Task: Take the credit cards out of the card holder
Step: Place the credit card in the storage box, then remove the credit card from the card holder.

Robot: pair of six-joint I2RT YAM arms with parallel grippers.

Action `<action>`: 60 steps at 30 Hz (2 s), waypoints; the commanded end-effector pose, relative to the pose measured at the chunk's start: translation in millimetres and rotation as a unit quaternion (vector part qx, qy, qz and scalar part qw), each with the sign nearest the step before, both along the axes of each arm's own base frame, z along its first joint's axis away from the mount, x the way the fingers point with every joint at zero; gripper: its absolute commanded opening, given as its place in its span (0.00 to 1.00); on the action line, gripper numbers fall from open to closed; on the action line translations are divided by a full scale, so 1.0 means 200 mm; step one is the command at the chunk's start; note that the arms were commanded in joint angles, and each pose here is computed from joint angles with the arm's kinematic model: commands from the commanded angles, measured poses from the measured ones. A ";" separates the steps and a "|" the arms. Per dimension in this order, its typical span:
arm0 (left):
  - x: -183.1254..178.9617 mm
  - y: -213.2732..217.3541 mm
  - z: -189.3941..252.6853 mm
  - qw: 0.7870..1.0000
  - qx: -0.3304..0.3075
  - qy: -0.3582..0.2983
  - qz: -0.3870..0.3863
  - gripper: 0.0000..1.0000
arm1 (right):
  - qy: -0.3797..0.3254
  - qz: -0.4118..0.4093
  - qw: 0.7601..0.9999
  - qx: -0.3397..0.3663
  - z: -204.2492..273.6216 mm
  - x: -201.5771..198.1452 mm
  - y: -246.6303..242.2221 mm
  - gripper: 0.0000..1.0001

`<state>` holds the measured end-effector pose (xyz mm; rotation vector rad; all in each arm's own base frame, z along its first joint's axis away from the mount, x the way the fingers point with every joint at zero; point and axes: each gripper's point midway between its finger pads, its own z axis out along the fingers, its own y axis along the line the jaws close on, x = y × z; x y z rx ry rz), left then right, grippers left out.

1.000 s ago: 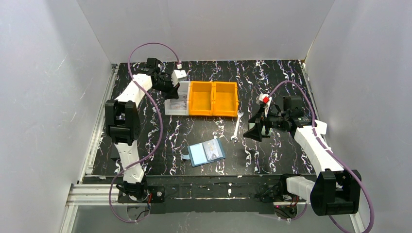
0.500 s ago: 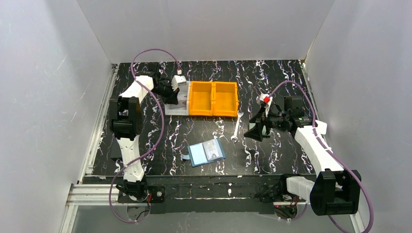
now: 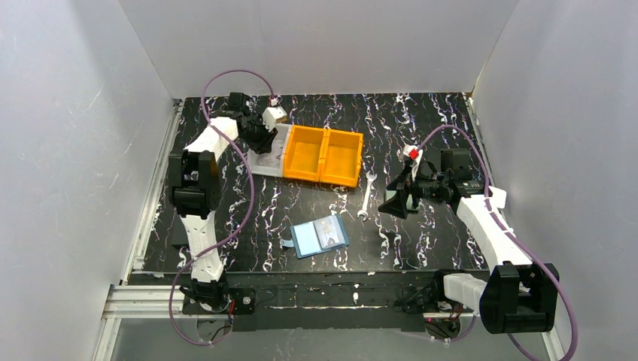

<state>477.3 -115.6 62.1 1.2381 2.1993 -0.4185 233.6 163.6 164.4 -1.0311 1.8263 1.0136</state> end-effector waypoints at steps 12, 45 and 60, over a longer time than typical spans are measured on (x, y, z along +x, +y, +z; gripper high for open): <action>-0.21 0.00 1.09 0.933 -0.213 -0.215 0.196 0.77 | -0.034 -0.006 0.999 -0.018 0.00 0.01 -0.05 0.98; -1.51 -0.60 0.39 0.897 -0.282 0.076 0.332 0.98 | -0.075 -0.038 0.996 -0.018 -0.04 0.00 -0.15 0.98; -1.46 -0.92 0.08 0.887 -0.198 0.090 0.408 0.63 | 0.072 -0.018 0.997 -0.038 -0.21 -0.05 0.27 0.23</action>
